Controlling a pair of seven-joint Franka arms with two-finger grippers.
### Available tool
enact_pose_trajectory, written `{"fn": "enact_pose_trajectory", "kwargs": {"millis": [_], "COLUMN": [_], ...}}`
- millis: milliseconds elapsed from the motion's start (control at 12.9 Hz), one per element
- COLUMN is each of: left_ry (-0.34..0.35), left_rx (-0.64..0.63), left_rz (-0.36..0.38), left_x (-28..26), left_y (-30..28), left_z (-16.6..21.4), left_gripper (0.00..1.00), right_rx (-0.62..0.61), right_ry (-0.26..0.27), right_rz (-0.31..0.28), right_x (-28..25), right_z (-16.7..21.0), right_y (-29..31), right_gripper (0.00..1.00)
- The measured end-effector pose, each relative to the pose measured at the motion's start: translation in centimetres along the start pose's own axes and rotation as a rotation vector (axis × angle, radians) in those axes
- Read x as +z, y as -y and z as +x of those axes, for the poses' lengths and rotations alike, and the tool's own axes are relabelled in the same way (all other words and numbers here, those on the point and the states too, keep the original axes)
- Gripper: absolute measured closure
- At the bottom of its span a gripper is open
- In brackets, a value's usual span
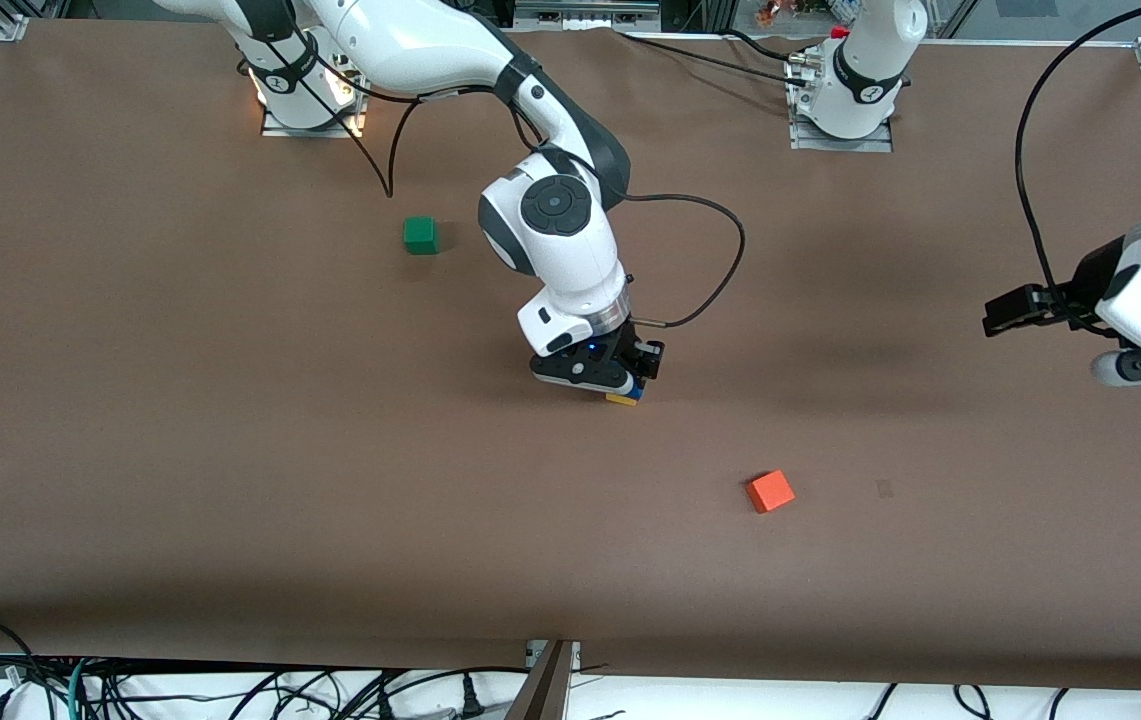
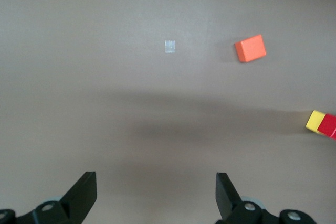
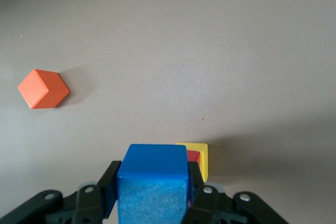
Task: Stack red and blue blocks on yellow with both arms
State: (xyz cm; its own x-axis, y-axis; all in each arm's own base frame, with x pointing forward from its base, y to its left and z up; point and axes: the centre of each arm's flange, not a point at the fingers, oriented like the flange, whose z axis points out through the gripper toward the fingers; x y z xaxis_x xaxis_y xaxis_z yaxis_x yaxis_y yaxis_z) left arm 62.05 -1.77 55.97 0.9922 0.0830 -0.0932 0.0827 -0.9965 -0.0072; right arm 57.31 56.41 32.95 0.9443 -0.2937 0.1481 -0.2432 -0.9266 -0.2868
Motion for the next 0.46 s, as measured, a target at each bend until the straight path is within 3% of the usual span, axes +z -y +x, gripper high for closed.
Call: {"fn": "enact_pose_trajectory", "kwargs": {"millis": [464], "left_ry": [0.006], "left_rx": [0.018], "left_rz": [0.000], "left_x": [1.13], "left_y": [0.40], "left_z": [0.09], "left_gripper": [0.00], "right_rx": [0.039], "right_ry": [0.012], "right_rz": [-0.012], "right_x": [0.87], "right_z": [-0.53], "right_y": [-0.25], "right_gripper": [0.44]}}
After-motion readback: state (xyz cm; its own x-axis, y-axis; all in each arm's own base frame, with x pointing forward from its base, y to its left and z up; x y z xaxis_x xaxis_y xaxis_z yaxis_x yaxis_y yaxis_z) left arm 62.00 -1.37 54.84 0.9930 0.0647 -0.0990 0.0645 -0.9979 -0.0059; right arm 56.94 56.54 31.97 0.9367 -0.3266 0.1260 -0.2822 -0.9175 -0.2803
